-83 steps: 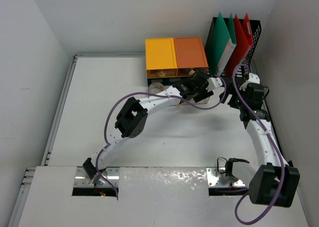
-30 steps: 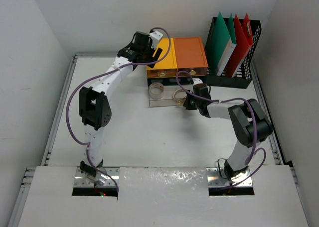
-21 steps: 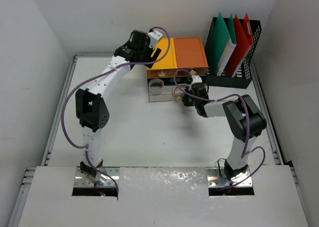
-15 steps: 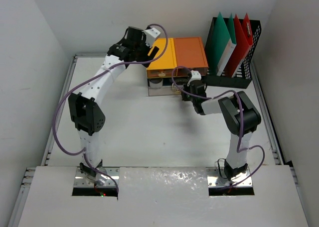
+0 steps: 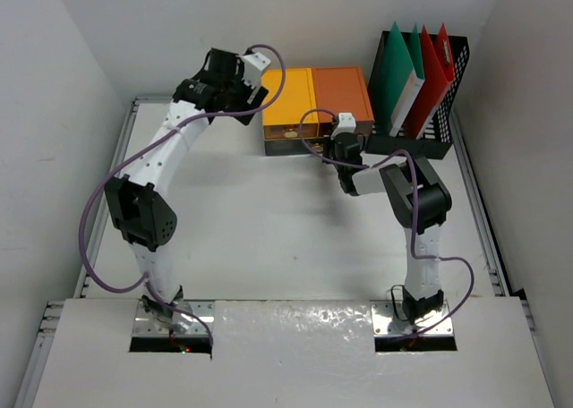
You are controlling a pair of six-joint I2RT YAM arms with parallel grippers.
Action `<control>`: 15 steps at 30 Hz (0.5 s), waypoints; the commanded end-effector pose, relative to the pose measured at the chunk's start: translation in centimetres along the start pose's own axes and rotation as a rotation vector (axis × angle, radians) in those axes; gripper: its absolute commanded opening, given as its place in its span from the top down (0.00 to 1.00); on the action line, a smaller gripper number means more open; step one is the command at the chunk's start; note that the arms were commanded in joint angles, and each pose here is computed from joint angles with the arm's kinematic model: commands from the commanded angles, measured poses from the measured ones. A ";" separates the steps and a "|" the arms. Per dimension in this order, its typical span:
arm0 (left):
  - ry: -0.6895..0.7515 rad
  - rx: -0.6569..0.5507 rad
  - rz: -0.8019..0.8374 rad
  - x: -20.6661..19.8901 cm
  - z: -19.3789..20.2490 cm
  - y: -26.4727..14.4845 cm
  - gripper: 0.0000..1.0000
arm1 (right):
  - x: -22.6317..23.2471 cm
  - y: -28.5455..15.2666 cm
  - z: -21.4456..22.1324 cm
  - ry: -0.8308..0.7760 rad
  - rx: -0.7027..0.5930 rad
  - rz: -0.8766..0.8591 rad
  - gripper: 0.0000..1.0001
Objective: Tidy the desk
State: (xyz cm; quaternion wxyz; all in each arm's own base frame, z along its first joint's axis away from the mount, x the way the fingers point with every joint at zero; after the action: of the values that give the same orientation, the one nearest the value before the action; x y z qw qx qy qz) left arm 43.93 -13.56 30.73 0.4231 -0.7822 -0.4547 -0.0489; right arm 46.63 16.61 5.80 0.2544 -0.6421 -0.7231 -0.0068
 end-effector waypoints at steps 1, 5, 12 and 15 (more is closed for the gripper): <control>0.007 -0.014 -0.049 1.0 0.1 -2.2 0.24 | 1.1 1.2 -3.3 -0.014 -0.139 -0.017 1.00; 0.005 -0.013 -0.059 1.0 0.6 -3.5 0.24 | 1.1 1.7 -3.2 -0.046 -0.123 -0.004 1.00; -0.003 -0.031 -0.108 1.0 1.4 -7.2 0.23 | 1.6 -3.7 -5.5 -0.061 -0.103 -0.026 1.00; -0.010 -0.028 -0.122 0.5 2.5 -9.0 0.20 | 1.1 -8.1 -6.1 -0.110 0.032 0.012 0.92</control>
State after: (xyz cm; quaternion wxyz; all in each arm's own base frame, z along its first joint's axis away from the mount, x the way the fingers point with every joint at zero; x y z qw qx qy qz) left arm 38.43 -10.75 31.95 0.4385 -0.7656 -0.4680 -0.0512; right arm 42.85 14.94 8.03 0.2439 -0.6476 -0.7200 0.0509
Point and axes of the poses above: each gripper's point midway between its finger pads, its own y axis out along the fingers, its own x axis along the line the jaws close on, z = x × y, the point moved 6 cm from there along -y, back along the fingers, and after that the axes turned 14 degrees about y, right-handed, at the moved point
